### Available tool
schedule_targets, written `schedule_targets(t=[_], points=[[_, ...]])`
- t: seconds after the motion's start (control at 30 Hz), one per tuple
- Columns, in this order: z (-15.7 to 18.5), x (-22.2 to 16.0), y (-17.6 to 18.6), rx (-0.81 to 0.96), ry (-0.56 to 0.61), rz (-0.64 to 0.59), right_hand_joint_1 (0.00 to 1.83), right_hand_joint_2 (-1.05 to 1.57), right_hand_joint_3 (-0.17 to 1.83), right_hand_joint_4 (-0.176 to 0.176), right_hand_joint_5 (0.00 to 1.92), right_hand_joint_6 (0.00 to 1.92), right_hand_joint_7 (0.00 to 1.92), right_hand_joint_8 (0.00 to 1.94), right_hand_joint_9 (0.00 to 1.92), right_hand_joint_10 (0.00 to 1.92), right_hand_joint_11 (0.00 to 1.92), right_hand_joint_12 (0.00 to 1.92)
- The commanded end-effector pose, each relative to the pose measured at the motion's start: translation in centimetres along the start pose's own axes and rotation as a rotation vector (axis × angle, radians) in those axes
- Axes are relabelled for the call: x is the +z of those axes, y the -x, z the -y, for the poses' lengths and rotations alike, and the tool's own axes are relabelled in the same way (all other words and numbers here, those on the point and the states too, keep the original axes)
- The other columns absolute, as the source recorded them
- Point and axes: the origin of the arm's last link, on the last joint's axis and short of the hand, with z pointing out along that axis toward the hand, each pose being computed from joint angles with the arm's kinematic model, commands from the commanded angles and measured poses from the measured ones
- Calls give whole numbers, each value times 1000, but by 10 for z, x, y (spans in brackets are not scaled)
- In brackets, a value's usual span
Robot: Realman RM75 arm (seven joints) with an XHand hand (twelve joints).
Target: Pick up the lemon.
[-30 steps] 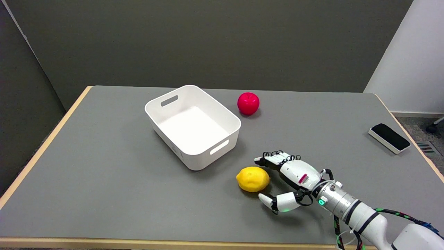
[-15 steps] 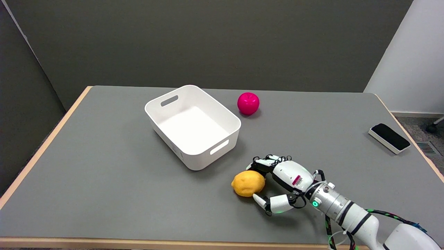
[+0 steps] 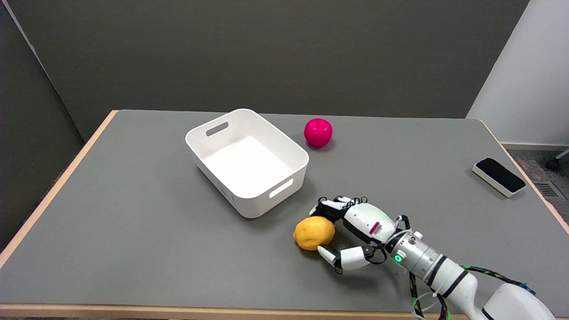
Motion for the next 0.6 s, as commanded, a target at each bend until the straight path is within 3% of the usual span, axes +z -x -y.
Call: schedule_targets(t=[0.03,0.07,0.1,0.13,0.33,0.53,0.6], points=[[3,23,-7,39,-25,-58,976,1221,311,-160,551,1658,469,1457,585,1291,364,1629],[4,26,-9,38,-29,-66,991,1227,298,-129,546,1647,501,1531,597,1302,380,1626],[4,28,-11,37,-32,-73,1027,1251,250,-60,532,1619,562,1651,615,1307,390,1599],[5,31,-14,34,-37,-84,1056,1264,222,-17,523,1596,605,1739,629,1326,400,1594],[14,50,-51,-18,-69,-179,1105,1185,361,-98,555,1515,628,1823,651,1580,356,1807],[29,64,-115,-163,-97,-325,1137,1192,326,-146,552,1488,657,1819,685,1613,372,1855],[37,67,-138,-239,-100,-378,1147,1141,426,-166,543,1508,690,1810,686,1626,360,1858]])
